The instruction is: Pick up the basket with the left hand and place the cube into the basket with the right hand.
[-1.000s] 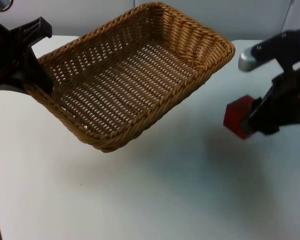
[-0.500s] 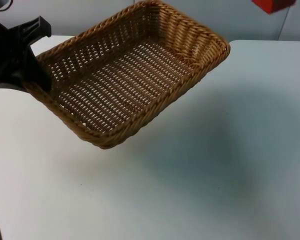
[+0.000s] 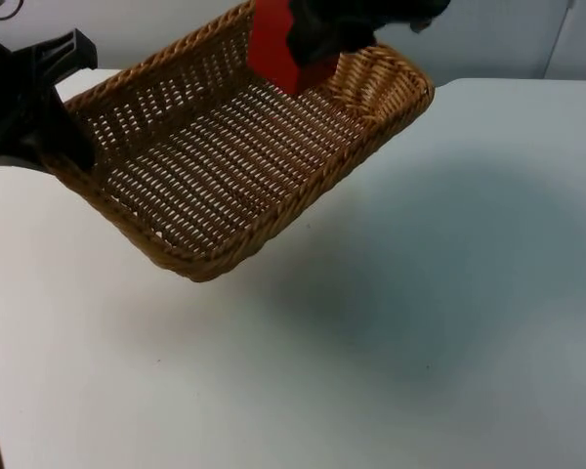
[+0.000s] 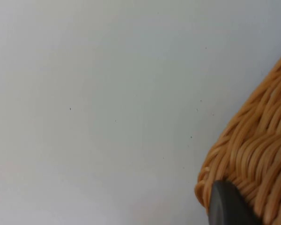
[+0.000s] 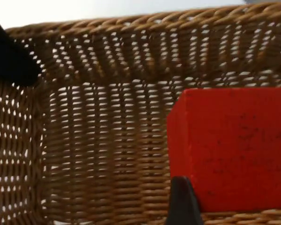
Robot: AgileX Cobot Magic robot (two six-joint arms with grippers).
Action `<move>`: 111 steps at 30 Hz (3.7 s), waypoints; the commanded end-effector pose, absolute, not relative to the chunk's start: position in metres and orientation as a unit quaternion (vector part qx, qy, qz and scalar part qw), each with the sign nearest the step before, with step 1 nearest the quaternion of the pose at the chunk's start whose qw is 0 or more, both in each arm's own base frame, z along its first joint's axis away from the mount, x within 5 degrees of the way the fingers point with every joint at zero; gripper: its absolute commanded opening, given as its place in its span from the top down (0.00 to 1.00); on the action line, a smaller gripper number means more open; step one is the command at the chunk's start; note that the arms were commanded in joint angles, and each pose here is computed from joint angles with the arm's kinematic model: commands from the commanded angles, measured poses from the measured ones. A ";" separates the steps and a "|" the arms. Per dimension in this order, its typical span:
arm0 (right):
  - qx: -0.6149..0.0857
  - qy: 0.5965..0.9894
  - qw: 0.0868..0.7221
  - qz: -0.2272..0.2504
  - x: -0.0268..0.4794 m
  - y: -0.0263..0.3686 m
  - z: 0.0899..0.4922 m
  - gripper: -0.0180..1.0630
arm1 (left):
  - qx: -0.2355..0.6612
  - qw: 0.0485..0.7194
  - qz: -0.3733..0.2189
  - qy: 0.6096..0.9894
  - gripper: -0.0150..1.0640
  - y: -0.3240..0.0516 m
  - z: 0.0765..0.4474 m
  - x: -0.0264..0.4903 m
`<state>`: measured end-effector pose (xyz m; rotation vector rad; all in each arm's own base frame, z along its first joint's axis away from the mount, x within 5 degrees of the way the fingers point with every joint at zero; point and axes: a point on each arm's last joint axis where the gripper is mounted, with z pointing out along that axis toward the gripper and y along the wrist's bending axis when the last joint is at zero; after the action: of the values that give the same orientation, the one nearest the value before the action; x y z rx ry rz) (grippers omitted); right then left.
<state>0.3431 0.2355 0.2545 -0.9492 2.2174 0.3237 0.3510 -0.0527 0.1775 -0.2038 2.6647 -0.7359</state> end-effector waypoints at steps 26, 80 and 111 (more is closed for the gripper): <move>-0.337 0.868 0.336 0.142 0.365 0.241 0.274 0.01 | -0.085 0.207 -0.266 0.938 0.99 -0.051 0.188 0.355; 0.083 0.871 0.440 -0.203 0.298 -0.013 0.452 0.99 | -0.109 0.236 -0.265 0.928 0.99 -0.050 0.188 0.361; 0.087 0.873 0.443 -0.185 0.299 -0.010 0.451 0.99 | -0.229 0.090 -0.310 0.918 0.99 -0.094 0.143 0.354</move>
<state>0.3001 -0.0086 0.4474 0.2022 2.1852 -0.4665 0.3528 -0.0889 0.1369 -0.6289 2.7606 -0.8942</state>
